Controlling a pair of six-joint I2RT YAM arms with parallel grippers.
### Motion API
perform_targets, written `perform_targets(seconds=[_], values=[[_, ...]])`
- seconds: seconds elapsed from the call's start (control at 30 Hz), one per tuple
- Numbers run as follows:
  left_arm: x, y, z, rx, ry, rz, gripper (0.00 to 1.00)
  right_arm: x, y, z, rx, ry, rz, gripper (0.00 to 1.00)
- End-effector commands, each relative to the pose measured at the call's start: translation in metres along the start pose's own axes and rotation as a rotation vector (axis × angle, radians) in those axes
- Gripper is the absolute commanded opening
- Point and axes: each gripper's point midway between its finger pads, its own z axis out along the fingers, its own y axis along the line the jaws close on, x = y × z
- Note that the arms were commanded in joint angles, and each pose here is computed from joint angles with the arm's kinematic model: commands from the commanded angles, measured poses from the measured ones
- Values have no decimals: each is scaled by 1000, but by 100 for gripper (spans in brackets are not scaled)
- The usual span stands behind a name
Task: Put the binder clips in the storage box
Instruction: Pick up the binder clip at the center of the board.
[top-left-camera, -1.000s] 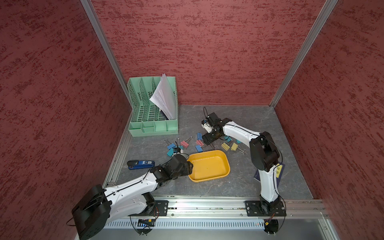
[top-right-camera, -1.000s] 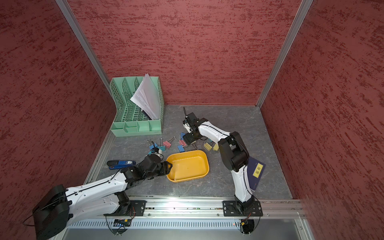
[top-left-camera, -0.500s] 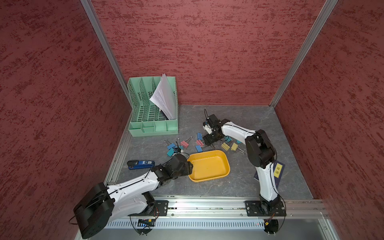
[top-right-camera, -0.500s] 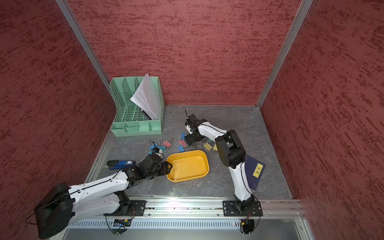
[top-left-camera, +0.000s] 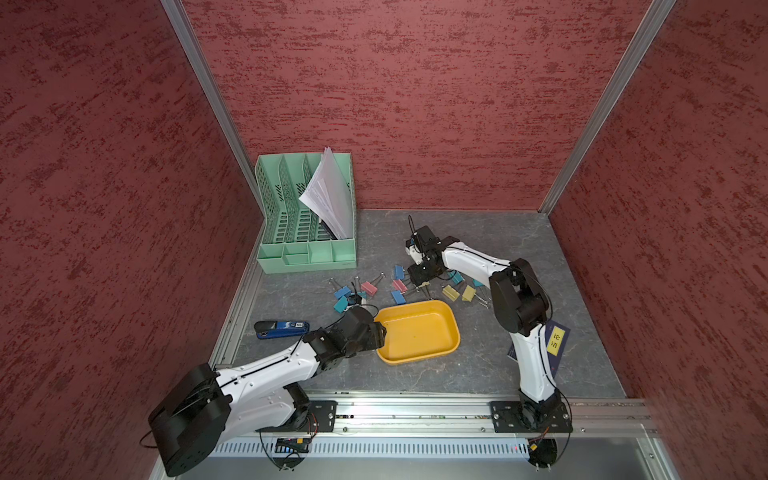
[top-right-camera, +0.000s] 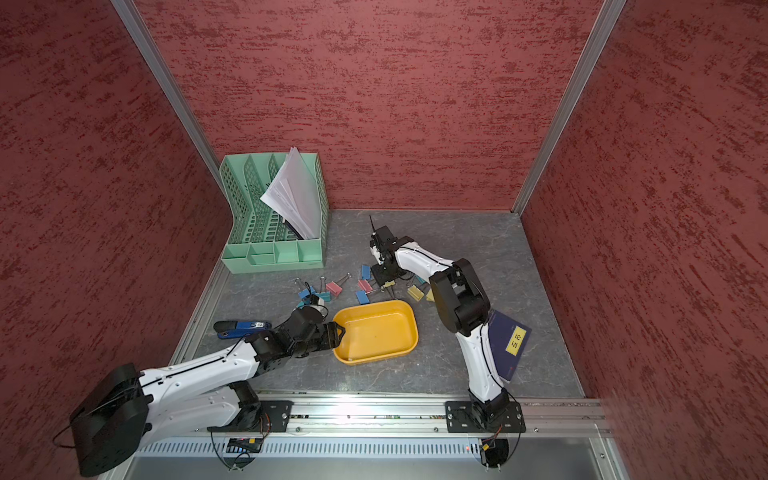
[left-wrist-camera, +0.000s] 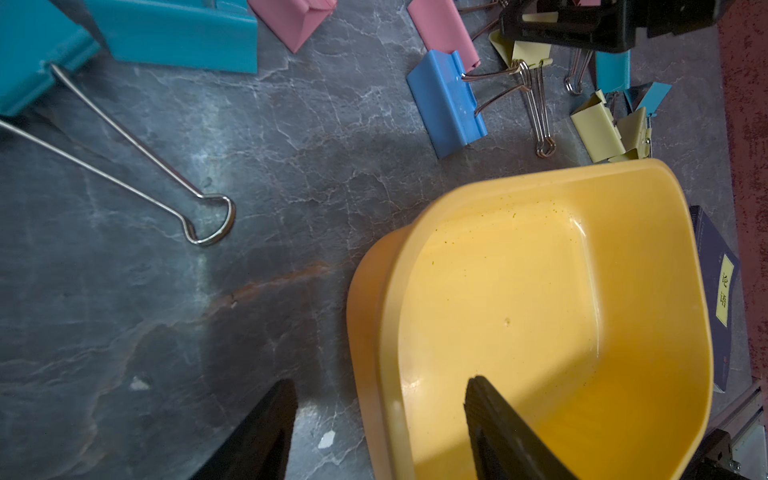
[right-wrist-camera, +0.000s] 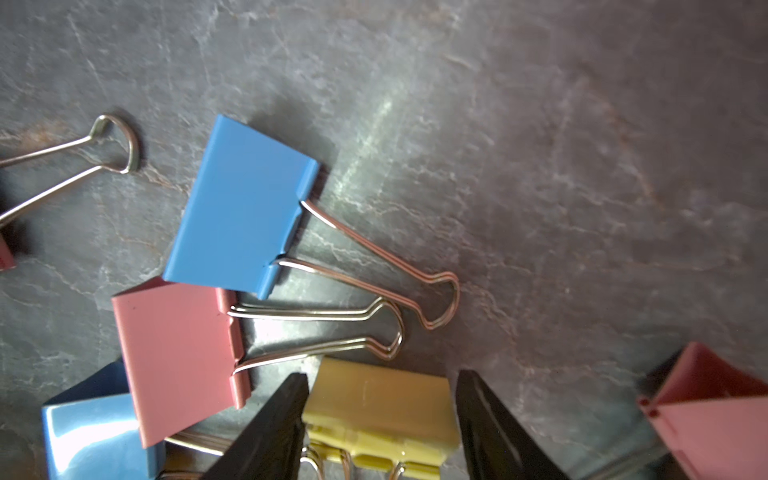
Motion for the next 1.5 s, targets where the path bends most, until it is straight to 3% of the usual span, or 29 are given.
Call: perform_targets(seconds=[0.0,0.23,0.37,0.53,0.63,0.77,1.07,1.47], values=[[-7,-7,1,21,-17,14,68,-29,-10,-27,35,-94,18,58],[-6,-8,4,27,-14,12,69,-23,-12,-29,21,-68,45,59],[-5,-8,5,26,-9,17,69,-16,-13,-24,16,-51,72,66],[-6,-9,5,27,-9,22,69,-19,-15,-32,25,-81,78,58],[-7,-10,6,27,-9,21,70,-21,-16,-40,28,-95,89,73],[-8,-11,6,29,-10,24,70,-16,-21,-34,39,-67,112,78],[-9,-14,7,30,-5,32,70,-6,-32,-15,39,-28,218,78],[-11,-14,7,32,-8,35,71,3,-23,-1,-17,9,263,78]])
